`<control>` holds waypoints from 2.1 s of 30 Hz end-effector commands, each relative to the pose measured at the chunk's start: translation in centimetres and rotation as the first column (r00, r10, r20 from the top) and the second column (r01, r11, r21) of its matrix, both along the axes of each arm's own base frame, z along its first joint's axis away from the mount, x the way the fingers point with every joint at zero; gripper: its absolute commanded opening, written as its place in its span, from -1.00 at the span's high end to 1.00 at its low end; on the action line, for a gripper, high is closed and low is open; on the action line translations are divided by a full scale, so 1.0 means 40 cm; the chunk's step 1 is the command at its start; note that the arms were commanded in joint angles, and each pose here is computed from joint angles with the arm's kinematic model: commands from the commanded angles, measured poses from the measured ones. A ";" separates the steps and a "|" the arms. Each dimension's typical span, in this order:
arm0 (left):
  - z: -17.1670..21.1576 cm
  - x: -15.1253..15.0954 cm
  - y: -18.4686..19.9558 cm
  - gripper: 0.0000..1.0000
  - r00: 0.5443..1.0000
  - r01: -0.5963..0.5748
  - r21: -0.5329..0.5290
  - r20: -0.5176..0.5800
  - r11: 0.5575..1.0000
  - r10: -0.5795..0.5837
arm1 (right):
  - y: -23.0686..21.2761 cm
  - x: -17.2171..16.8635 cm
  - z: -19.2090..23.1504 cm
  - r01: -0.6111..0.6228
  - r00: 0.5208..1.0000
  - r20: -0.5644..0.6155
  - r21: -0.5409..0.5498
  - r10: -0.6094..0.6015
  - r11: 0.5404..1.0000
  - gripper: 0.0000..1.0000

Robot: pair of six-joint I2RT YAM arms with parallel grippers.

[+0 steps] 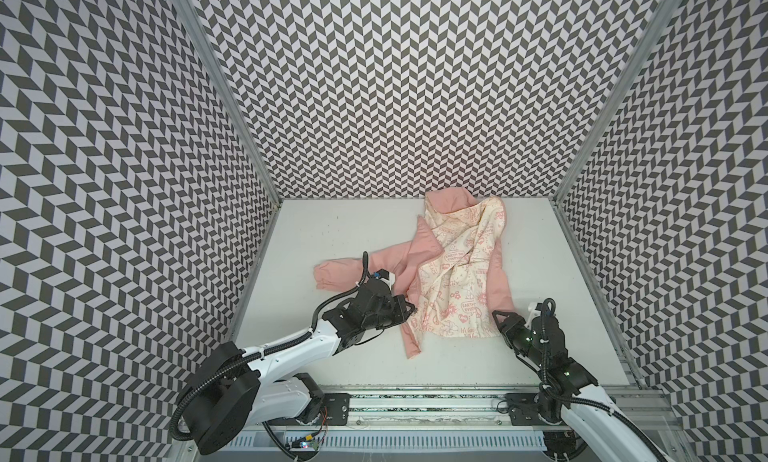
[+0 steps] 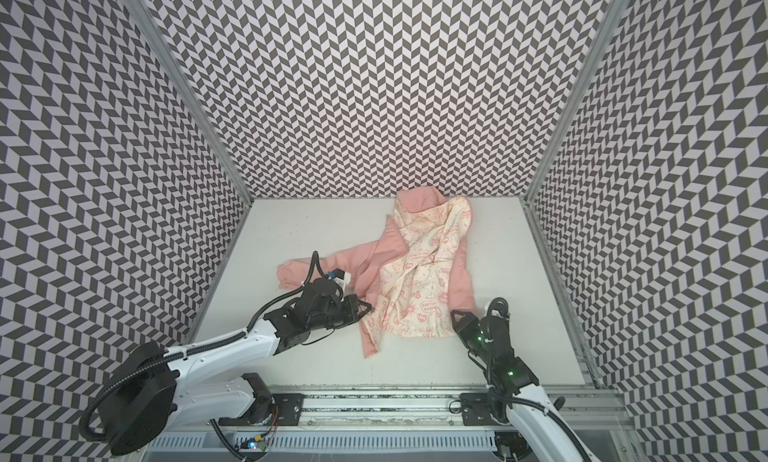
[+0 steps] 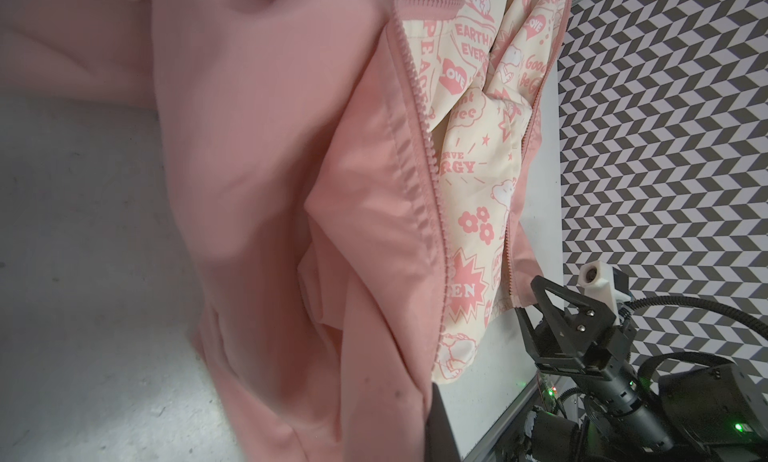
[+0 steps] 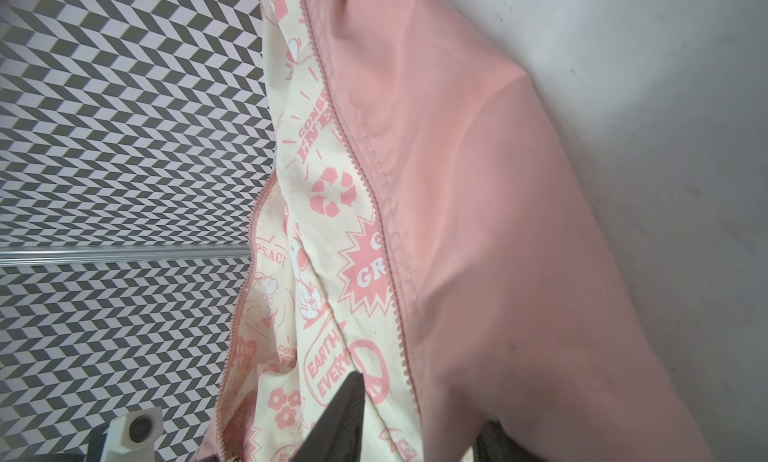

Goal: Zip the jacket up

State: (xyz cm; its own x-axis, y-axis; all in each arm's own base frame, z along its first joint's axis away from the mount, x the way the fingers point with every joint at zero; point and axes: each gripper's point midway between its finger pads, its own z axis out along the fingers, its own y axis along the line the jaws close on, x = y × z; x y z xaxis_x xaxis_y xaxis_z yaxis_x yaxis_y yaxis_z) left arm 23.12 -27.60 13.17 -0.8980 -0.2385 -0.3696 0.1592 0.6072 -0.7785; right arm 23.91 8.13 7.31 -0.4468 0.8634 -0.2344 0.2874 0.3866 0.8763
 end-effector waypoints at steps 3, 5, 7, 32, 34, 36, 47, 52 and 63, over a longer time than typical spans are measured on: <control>0.032 0.012 -0.012 1.00 0.999 -0.009 -0.009 0.034 1.000 0.009 | -0.005 -0.008 -0.039 -0.039 0.995 -0.093 -0.068 0.032 0.997 0.28; 0.033 0.013 -0.014 1.00 0.999 -0.009 -0.010 0.035 1.000 0.010 | 0.004 -0.003 -0.050 -0.059 0.990 -0.134 -0.067 0.049 0.996 0.37; 0.034 0.014 -0.015 1.00 0.999 -0.010 -0.010 0.037 1.000 0.010 | 0.013 0.007 -0.056 -0.071 0.986 -0.154 -0.056 0.061 0.996 0.41; -0.002 0.019 0.003 1.00 0.999 -0.043 0.023 0.023 0.999 0.043 | 0.169 0.129 0.230 -0.351 0.935 -0.061 -0.320 0.350 0.880 1.00; -0.016 0.022 0.022 1.00 0.998 -0.069 0.042 0.011 0.997 0.069 | 0.268 0.156 0.260 -0.448 0.889 -0.088 -0.367 0.449 0.815 1.00; -0.034 0.021 0.054 1.00 0.994 -0.109 0.066 -0.005 0.992 0.110 | 0.382 0.172 0.260 -0.547 0.830 -0.129 -0.376 0.543 0.748 1.00; -0.095 -0.006 0.261 1.00 0.951 -0.290 0.162 -0.059 0.943 0.303 | 0.626 0.097 0.058 -0.721 0.693 -0.252 -0.228 0.676 0.654 1.00; -0.109 -0.006 0.246 1.00 0.956 -0.268 0.143 -0.078 0.953 0.281 | 0.602 0.065 0.010 -0.709 0.704 -0.268 -0.198 0.658 0.677 1.00; -0.093 0.004 0.229 1.00 0.963 -0.252 0.110 -0.065 0.961 0.260 | 0.686 0.064 -0.003 -0.742 0.665 -0.167 -0.037 0.727 0.670 0.93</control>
State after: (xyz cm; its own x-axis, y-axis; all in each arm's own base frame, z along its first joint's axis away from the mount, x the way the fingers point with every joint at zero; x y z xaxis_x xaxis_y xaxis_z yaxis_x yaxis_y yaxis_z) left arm 23.04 -18.42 8.98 -0.8464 -0.4305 -0.3135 -0.0929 0.6990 -0.7091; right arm 26.71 33.99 7.14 -0.9500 0.2151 -0.2262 -0.0251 0.6697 0.7422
